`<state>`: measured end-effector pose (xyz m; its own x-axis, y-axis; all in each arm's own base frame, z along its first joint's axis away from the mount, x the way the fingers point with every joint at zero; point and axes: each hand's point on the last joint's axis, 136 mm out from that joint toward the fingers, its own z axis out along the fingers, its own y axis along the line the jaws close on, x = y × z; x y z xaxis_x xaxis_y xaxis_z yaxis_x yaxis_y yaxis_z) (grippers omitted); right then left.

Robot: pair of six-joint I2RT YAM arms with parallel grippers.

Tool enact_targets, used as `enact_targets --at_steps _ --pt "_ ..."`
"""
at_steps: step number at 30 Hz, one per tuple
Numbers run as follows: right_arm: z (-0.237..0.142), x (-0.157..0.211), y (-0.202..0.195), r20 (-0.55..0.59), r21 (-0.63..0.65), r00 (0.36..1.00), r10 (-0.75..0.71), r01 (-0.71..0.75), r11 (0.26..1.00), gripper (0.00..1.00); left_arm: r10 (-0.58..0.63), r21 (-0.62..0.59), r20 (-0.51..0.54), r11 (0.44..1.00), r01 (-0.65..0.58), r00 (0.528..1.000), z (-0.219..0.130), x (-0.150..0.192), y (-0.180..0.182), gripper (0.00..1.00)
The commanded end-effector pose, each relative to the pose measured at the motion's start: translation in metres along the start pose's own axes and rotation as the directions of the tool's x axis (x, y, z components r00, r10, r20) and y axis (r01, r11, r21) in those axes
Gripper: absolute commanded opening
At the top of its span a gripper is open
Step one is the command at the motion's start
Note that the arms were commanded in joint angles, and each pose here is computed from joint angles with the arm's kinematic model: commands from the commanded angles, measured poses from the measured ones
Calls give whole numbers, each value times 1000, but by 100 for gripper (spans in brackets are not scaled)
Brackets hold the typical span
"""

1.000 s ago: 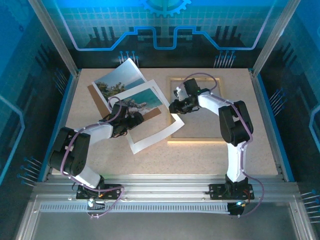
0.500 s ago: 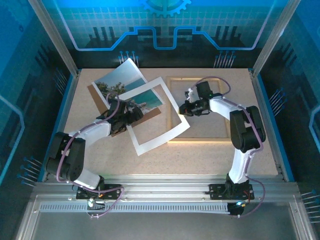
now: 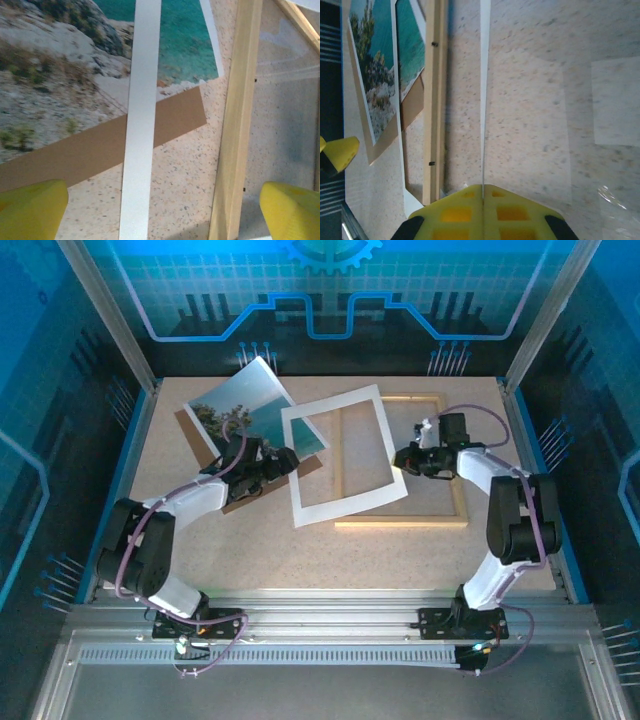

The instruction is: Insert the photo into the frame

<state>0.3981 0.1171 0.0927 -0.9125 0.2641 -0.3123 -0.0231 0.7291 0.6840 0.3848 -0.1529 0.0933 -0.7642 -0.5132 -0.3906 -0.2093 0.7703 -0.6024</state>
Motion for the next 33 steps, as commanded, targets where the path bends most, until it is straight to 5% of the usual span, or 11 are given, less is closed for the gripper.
enact_targets --at_steps 1,23,33 --pt "-19 -7 -3 41 -2 999 -20 20 1000 2 15 50 -19 999 -14 1000 5 0 -20 99" --pt "-88 -11 -69 42 356 999 -29 12 934 1 78 85 -53 994 -73 996 19 -2 -38 99" --pt "-99 -16 -76 56 414 997 -53 25 910 1 99 82 -63 992 -94 993 17 6 -31 99"
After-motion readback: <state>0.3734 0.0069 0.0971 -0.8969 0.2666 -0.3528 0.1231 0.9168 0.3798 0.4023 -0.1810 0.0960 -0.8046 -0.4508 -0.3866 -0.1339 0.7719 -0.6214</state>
